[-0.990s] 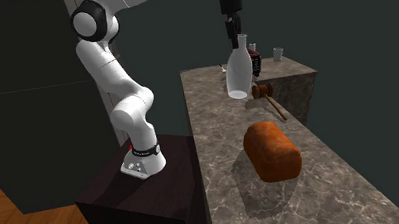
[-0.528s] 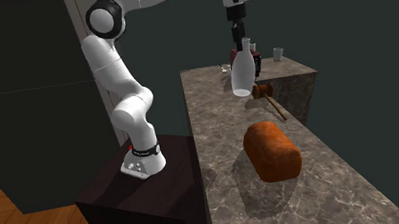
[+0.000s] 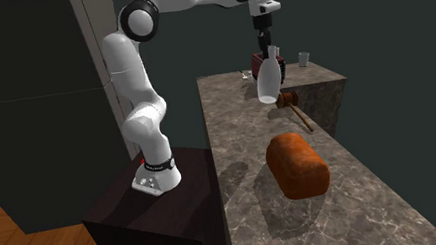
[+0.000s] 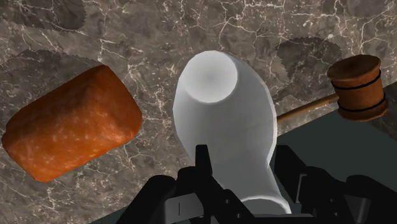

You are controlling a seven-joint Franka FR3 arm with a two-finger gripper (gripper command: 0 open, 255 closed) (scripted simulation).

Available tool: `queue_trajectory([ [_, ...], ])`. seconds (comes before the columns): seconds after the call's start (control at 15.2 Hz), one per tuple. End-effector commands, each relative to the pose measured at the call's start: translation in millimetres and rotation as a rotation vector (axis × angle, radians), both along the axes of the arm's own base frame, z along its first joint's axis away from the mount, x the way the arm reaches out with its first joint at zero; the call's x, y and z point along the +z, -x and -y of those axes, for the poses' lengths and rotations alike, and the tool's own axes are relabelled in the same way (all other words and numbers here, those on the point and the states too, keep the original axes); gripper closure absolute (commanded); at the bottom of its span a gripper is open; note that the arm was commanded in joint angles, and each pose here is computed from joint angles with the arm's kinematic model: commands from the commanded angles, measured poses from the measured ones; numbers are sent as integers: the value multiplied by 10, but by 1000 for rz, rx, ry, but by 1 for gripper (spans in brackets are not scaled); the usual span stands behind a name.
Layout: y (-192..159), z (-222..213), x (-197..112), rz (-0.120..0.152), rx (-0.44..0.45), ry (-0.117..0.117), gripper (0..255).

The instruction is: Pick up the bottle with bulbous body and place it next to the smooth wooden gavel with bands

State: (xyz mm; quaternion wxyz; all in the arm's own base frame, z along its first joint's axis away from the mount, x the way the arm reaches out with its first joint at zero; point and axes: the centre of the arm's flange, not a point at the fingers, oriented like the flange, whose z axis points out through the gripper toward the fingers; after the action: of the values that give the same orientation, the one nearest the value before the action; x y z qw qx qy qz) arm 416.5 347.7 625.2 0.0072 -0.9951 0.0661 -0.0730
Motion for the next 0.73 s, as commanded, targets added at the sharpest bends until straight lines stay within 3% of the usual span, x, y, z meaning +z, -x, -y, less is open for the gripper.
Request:
queue_trajectory([
  [0.0,-2,-253,-64,1,-2,-1,255],
  [0.33,-64,-873,-278,1,-2,-1,255],
  [0.66,-64,-873,-542,1,-2,-1,255],
])
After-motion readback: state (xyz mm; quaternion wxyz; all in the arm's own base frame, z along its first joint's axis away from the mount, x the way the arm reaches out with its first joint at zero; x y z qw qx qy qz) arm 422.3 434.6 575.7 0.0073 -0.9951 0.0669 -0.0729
